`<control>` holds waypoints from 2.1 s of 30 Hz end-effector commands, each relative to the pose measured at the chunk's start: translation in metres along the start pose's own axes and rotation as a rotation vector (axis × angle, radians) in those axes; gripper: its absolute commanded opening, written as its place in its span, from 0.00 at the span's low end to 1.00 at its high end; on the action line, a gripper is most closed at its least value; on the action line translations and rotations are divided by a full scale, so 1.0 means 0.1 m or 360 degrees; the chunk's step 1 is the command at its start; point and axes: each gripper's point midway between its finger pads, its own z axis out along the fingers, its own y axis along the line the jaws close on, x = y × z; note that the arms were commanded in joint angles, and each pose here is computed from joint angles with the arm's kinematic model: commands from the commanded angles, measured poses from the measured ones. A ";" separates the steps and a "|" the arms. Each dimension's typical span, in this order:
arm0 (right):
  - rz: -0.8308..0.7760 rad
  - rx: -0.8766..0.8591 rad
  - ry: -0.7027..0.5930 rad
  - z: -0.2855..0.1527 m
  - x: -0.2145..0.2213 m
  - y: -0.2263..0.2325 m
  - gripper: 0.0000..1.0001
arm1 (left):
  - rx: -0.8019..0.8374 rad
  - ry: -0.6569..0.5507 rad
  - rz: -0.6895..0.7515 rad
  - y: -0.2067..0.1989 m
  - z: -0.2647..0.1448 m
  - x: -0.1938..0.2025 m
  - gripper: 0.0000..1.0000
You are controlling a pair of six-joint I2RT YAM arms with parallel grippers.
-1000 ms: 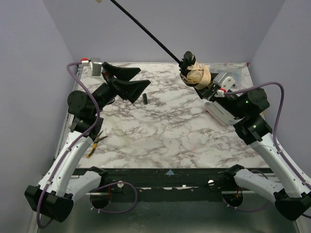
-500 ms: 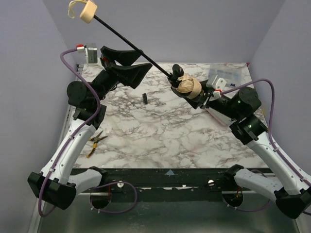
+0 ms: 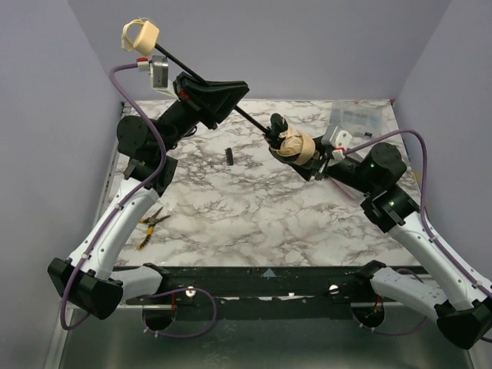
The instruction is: Open the umbrella
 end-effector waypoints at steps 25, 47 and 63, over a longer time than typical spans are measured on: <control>0.0199 -0.0023 0.0309 -0.34 -0.14 0.11 0.82 | -0.0035 0.0898 0.0914 0.27 -0.38 0.63 0.00; 0.0452 -0.0461 -0.0080 0.73 -0.35 0.51 0.61 | 0.0259 0.0831 0.0518 -0.37 -0.12 0.76 0.00; 0.0275 -0.0447 0.0189 0.82 0.49 0.72 0.20 | 0.0279 0.0696 0.0633 -0.53 -0.07 0.44 0.00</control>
